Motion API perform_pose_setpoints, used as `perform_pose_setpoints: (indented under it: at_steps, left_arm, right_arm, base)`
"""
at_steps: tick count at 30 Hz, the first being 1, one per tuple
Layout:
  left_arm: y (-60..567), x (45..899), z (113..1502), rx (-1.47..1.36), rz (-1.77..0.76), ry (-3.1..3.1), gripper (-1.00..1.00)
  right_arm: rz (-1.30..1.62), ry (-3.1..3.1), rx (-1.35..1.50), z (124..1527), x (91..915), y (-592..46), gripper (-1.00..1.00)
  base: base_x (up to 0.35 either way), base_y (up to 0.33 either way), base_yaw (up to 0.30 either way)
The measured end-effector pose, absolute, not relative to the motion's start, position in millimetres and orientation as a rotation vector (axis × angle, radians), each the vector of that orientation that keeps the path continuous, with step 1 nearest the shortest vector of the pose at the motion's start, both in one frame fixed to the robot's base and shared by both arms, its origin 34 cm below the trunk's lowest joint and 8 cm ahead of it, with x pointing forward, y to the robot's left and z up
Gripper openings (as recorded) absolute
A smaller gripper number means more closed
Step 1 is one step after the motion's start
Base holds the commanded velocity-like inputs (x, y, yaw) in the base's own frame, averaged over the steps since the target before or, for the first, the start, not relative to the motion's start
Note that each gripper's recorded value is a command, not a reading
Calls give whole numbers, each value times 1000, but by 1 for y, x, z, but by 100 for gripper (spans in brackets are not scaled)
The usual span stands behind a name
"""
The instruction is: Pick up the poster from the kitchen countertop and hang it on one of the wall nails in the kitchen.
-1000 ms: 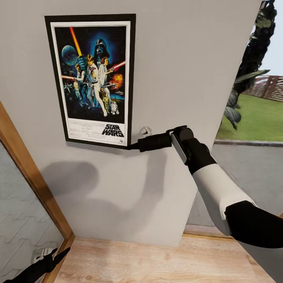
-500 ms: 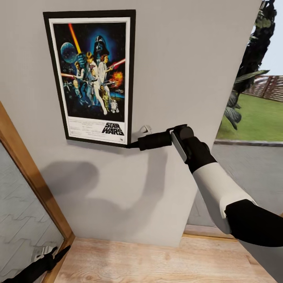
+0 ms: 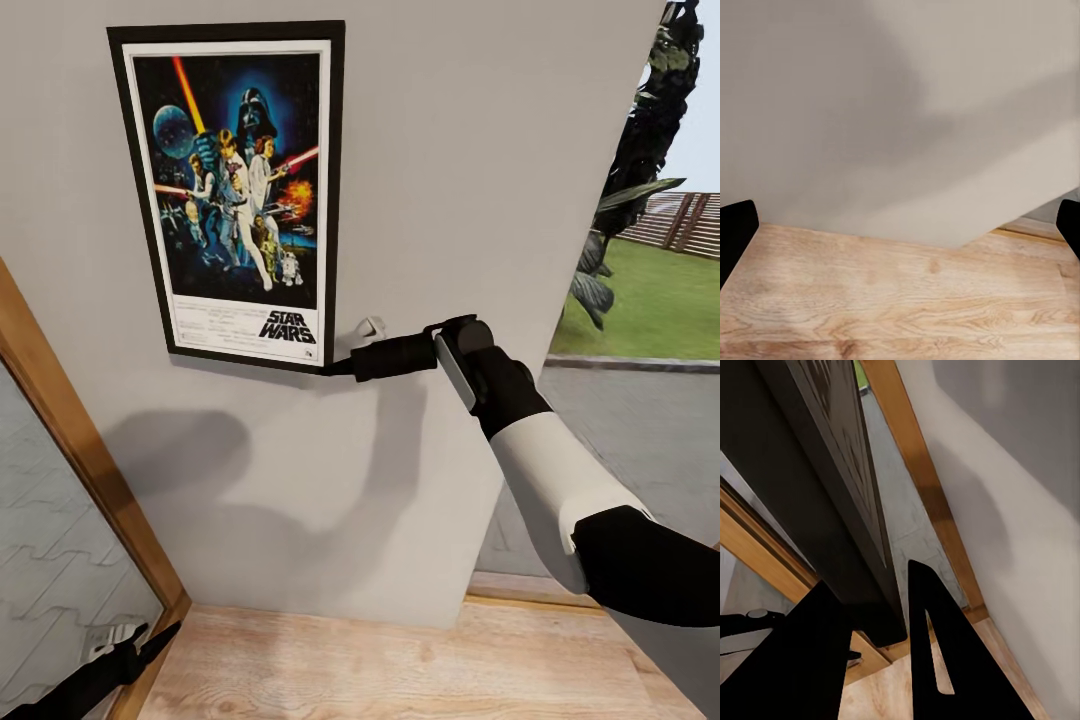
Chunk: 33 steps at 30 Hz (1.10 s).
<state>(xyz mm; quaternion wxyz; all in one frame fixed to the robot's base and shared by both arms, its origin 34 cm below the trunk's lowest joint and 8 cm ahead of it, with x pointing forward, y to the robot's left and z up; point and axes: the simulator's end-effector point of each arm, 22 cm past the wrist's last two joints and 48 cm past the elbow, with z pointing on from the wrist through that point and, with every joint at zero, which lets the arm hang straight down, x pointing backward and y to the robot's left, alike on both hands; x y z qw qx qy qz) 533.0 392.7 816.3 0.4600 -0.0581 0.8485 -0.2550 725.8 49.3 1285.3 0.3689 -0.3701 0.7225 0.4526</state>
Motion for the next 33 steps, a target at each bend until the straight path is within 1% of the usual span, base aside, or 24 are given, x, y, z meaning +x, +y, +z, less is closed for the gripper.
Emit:
perform_pose_setpoints:
  at_steps: [5,16,33]
  left_arm:
    - [393,533,816,-143,-628,2089,100]
    - [395,540,825,-121,-623,2069,100]
    - [395,541,825,-120,-624,2069,100]
  right_arm:
    - [1161,1855,-951,1285,726,49,-100]
    - [1026,1836,-947,1284,744,44,-100]
    - [1024,1838,-942,1284,746,43,-100]
  base:
    - [0,0,0]
    - [0,0,0]
    - [0,0,0]
